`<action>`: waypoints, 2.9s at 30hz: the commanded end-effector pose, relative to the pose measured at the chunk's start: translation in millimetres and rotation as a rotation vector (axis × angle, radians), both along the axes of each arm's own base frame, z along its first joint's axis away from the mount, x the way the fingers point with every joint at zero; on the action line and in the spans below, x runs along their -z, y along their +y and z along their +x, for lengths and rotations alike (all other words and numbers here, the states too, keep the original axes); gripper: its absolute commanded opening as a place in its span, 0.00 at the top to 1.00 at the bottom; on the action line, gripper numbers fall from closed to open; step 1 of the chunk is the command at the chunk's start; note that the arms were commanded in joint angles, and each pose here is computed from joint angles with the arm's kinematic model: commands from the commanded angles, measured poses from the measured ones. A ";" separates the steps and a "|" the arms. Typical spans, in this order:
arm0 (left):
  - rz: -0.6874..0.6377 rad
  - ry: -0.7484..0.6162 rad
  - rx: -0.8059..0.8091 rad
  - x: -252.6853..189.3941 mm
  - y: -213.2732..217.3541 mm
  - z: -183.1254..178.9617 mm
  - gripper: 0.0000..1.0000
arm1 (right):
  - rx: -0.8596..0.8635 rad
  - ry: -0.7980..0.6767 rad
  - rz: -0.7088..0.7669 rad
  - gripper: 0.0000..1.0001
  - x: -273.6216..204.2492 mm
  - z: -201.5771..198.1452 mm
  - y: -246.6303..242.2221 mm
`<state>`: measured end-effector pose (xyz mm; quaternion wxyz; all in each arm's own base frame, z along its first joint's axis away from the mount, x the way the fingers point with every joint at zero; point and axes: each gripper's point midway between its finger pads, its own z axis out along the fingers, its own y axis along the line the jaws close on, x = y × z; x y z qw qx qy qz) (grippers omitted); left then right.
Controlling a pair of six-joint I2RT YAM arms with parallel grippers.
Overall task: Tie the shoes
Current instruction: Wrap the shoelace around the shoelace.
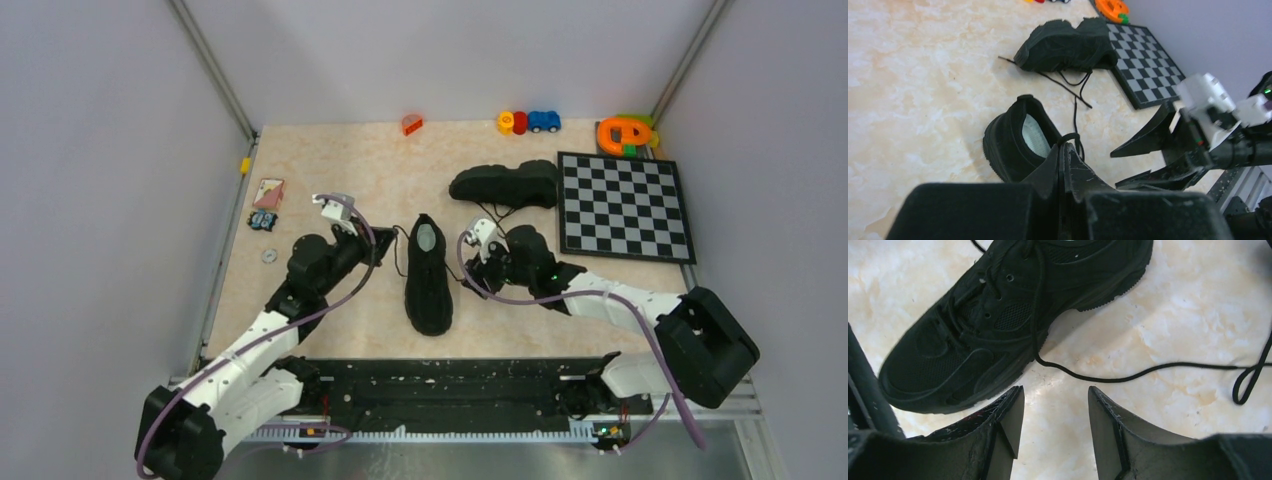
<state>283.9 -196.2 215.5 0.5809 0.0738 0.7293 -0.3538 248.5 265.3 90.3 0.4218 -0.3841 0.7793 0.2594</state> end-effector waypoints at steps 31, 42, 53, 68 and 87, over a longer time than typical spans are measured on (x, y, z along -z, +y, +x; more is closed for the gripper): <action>-0.026 -0.086 0.115 -48.4 -17.6 -0.7 1.00 | -0.270 -0.177 0.168 1.00 -48.4 -3.3 45.4; -0.011 -0.137 0.287 -37.1 -45.1 -1.5 1.00 | -0.086 -0.126 0.404 1.00 -111.6 10.3 50.9; -0.013 -0.156 0.346 -36.0 -53.5 -3.6 1.00 | 0.065 -0.112 0.419 1.00 -133.2 36.5 43.8; 0.031 -0.166 0.251 -30.6 -35.7 -3.7 1.00 | 0.048 0.119 0.511 1.00 -154.6 24.2 43.2; 0.056 -0.137 0.162 -20.2 -16.5 -9.5 1.00 | -0.086 0.156 0.783 0.82 -170.9 13.9 63.2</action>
